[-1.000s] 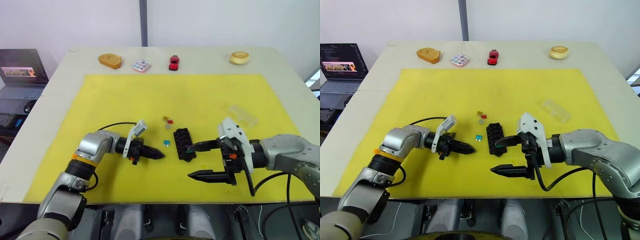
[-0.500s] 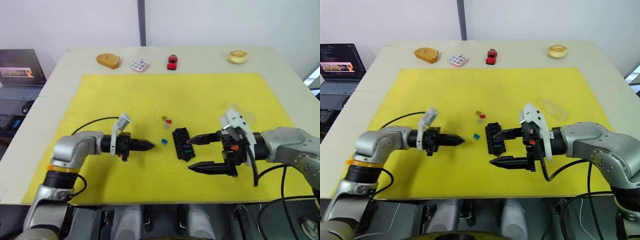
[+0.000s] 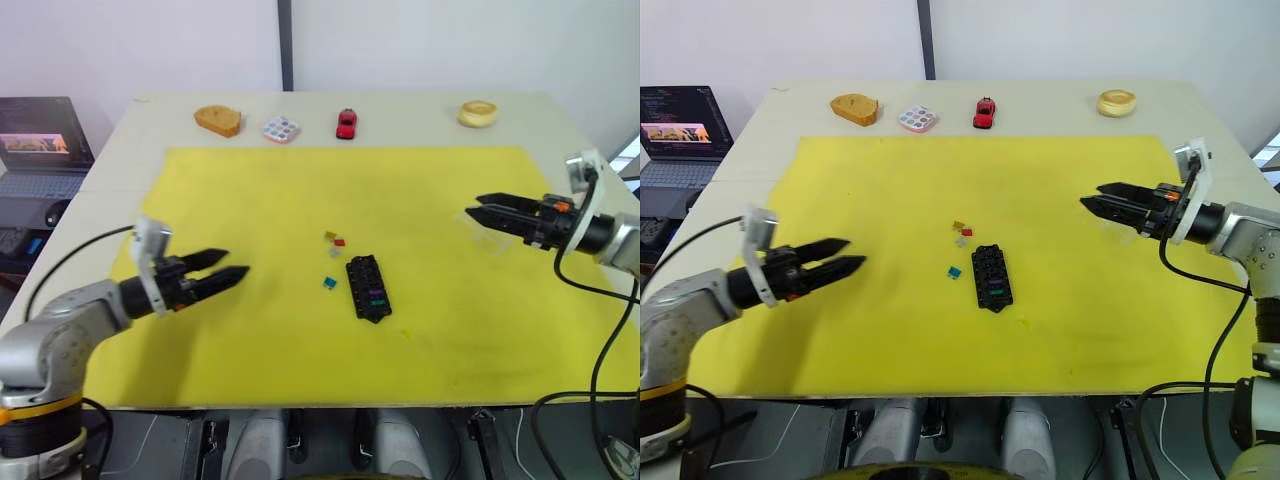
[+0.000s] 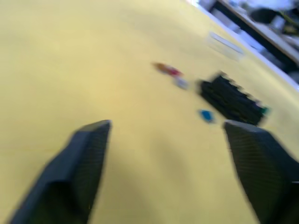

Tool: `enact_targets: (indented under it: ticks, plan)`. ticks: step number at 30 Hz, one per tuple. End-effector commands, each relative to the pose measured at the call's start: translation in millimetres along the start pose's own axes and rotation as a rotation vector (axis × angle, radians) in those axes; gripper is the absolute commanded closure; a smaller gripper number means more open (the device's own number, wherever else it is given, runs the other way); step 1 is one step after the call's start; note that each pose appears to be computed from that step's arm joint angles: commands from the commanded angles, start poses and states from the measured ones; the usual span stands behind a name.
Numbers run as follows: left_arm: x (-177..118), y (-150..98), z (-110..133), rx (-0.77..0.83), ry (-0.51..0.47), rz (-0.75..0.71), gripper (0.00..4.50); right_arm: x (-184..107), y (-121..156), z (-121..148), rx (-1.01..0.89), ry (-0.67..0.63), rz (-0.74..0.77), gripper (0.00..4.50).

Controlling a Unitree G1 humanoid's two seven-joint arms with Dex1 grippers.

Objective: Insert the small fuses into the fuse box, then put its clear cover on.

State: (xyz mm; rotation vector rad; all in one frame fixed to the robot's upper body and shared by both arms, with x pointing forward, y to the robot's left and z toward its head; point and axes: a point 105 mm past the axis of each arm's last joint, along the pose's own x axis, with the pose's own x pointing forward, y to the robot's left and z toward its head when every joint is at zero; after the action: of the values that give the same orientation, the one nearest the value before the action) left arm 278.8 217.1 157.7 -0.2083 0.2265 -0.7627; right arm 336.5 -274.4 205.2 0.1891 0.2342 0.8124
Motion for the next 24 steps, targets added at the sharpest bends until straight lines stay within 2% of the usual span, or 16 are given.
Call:
enact_targets:
  ticks: [1,6,12,19,24]
  plan:
    - [-14,10,15,0.051,-0.052,0.057,0.03,-1,-3,15,-0.073,-0.018,0.009,0.00]
    - [-6,12,16,0.065,-0.041,0.050,0.03,10,0,9,-0.094,0.031,0.041,0.00]
    - [10,5,13,0.038,-0.015,-0.019,0.03,23,32,9,-0.144,0.085,0.141,0.00]
    - [38,-17,5,0.005,0.044,-0.197,0.03,50,107,7,-0.235,0.172,0.390,0.00]
    - [67,-37,-20,-0.030,0.123,-0.320,0.03,54,148,-11,-0.284,0.250,0.510,0.00]
